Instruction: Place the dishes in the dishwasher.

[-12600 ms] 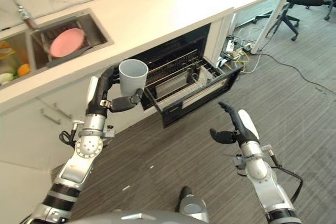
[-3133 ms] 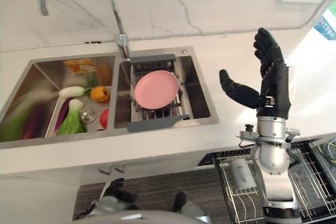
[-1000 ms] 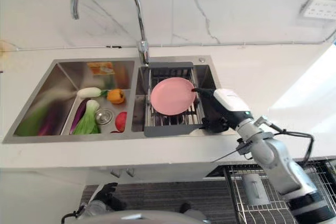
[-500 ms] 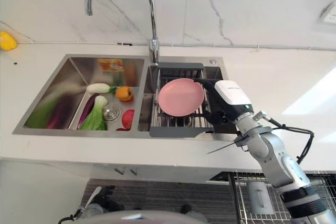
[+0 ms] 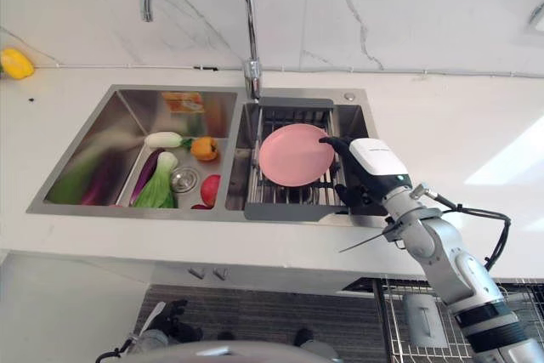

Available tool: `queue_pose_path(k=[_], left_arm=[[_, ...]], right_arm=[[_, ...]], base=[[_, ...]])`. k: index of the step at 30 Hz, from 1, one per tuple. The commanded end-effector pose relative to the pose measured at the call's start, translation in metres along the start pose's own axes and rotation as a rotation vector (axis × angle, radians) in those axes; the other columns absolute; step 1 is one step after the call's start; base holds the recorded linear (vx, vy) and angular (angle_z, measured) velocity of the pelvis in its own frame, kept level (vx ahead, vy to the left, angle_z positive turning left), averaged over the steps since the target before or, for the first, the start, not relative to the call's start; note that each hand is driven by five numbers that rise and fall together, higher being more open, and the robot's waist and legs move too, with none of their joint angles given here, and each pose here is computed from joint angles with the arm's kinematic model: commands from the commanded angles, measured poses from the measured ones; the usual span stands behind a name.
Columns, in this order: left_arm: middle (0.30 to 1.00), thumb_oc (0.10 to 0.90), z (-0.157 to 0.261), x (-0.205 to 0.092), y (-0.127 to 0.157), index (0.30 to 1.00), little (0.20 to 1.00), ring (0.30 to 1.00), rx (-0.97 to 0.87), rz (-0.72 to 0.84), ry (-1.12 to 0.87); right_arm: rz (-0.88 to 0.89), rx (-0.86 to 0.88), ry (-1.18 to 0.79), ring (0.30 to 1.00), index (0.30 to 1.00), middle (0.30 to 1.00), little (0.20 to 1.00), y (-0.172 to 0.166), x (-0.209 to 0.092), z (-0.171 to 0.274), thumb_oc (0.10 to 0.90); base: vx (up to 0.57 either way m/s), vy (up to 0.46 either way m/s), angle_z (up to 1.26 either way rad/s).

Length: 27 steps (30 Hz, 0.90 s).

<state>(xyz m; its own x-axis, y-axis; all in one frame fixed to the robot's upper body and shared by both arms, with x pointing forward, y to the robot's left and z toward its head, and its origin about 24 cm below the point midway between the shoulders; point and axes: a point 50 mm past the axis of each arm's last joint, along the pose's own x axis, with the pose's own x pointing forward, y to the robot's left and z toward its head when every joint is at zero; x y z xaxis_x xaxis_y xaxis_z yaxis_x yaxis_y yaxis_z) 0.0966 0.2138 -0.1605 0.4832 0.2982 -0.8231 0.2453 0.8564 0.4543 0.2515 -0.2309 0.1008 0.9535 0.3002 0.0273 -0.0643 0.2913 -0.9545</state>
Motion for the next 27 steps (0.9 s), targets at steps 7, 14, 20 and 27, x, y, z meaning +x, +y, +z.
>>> queue_pose_path(k=[7,14,20,27], left_arm=[[0.900,0.800,0.007,0.000,-0.009,0.900,0.900,0.900,0.041,-0.021,-0.018],[0.900,0.800,0.004,0.000,-0.010,0.900,0.900,0.900,0.041,-0.014,-0.004],[0.900,0.800,0.008,-0.001,-0.011,0.900,0.900,0.900,0.048,0.000,-0.018],[0.900,0.800,0.018,-0.001,-0.014,0.900,0.900,0.900,0.067,0.048,-0.064]], right_arm=[[-0.129,-0.123,-0.157,0.900,0.900,0.900,0.900,-0.028,0.029,0.027,0.800],[-0.108,-0.233,-0.111,0.900,0.900,0.900,0.900,-0.016,0.039,0.017,0.800],[-0.136,-0.326,-0.028,0.900,0.900,0.900,0.900,-0.002,0.038,0.001,0.800],[-0.293,-0.491,0.097,0.300,0.300,0.300,0.300,0.020,0.036,-0.016,0.400]], base=[[0.00,0.000,0.07],[0.00,-0.002,0.09],[0.00,-0.005,0.14],[0.00,-0.002,0.03]])
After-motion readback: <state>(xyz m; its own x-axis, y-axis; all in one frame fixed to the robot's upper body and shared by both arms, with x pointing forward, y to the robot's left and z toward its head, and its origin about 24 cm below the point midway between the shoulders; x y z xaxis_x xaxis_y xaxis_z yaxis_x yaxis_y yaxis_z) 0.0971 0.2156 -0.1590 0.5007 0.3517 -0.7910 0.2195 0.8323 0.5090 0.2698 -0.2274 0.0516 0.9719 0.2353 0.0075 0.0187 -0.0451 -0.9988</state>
